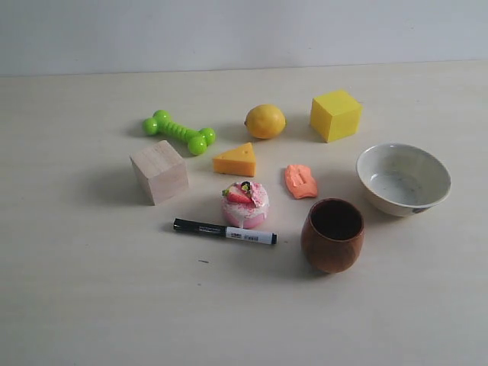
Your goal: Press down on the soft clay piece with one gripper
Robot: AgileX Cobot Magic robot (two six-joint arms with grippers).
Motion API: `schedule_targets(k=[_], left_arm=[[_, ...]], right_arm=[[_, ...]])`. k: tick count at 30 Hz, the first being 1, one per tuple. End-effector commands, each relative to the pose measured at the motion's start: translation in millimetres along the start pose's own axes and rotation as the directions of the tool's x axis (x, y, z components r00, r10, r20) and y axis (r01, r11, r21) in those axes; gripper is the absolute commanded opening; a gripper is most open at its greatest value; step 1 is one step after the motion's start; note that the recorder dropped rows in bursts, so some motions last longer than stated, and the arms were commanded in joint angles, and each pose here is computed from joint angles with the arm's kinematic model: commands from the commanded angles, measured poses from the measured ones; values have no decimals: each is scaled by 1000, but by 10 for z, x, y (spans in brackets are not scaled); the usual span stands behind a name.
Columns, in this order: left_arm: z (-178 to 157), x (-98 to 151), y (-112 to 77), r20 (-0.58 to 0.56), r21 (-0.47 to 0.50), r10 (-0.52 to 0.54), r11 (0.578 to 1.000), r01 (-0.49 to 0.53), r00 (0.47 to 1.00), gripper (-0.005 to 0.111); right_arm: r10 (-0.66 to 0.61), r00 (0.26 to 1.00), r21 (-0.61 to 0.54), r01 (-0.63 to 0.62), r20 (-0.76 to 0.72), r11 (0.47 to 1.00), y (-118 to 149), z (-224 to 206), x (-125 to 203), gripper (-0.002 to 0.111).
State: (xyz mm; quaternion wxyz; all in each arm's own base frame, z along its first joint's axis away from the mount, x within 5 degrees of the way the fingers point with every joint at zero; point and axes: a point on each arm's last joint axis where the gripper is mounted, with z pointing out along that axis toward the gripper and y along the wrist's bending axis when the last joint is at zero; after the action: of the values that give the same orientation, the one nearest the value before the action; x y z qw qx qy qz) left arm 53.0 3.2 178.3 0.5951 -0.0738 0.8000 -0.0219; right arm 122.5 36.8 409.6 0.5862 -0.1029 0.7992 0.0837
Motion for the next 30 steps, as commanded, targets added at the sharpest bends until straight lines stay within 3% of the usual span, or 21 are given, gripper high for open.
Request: schedule_targets(k=[1,5,10,14,20,30], left_arm=[[-8,-19,-2,17,1,-4,1000,4,1000,0],[-8,-19,-2,17,1,-4,1000,4,1000,0],[-8,-19,-2,17,1,-4,1000,4,1000,0],[-8,-19,-2,17,1,-4,1000,4,1000,0],[-8,-19,-2,17,1,-4,1000,4,1000,0],[-8,-19,-2,17,1,-4,1000,4,1000,0]], right_arm=[[46,998,191,-54,41,980,-228,-196,196,0],[66,995,323,-88,77,942,-326,-350,460,0],[48,988,404,-103,144,909,-333,-460,816,0],[19,979,402,-101,203,910,-302,-461,1070,0],[31,984,394,-100,178,914,-316,-327,1340,0],[112,966,352,-191,233,916,-306,-171,1784,0]])
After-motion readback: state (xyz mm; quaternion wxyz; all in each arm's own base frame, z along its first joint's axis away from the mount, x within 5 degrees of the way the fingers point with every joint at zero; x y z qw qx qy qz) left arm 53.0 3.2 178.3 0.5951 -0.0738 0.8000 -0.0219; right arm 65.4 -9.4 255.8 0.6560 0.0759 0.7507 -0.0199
